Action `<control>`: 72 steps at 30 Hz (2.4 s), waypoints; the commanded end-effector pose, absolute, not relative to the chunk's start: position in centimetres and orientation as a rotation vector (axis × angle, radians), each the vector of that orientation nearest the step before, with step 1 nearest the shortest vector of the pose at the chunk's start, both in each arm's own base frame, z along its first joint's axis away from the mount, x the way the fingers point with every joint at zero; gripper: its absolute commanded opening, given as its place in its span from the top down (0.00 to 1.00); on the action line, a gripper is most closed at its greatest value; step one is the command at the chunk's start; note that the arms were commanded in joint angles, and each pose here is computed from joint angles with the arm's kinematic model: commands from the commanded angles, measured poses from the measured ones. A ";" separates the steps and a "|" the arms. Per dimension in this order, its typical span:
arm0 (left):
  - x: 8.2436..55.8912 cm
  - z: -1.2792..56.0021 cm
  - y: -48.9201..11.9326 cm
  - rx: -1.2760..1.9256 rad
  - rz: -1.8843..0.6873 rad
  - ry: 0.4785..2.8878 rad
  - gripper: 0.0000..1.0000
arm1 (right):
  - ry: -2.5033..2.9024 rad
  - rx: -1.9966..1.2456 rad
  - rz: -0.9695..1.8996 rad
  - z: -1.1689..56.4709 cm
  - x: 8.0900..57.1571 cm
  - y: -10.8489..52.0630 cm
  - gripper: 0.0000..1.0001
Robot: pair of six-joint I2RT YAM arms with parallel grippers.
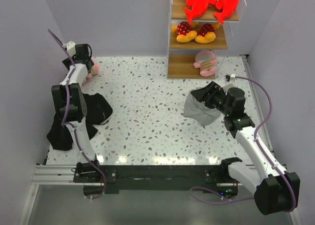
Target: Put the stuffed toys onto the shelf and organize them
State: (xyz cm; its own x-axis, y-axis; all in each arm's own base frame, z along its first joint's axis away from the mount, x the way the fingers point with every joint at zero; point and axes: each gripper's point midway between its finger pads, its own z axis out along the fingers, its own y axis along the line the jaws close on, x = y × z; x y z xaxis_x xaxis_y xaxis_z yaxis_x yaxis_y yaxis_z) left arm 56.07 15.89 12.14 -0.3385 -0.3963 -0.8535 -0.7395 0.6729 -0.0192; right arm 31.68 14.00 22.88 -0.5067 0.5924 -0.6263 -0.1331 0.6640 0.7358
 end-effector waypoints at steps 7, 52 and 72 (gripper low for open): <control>57.1 7.9 18.1 -0.873 0.379 2.051 0.63 | 1.887 0.294 0.962 23.3 31.6 14.7 0.31; 36.0 11.7 -23.1 0.899 -0.381 2.193 1.00 | 1.920 0.150 0.747 24.4 27.4 12.1 0.30; 35.8 12.7 -24.5 0.867 -0.349 2.157 0.43 | 2.026 0.172 0.701 22.2 26.0 11.4 0.33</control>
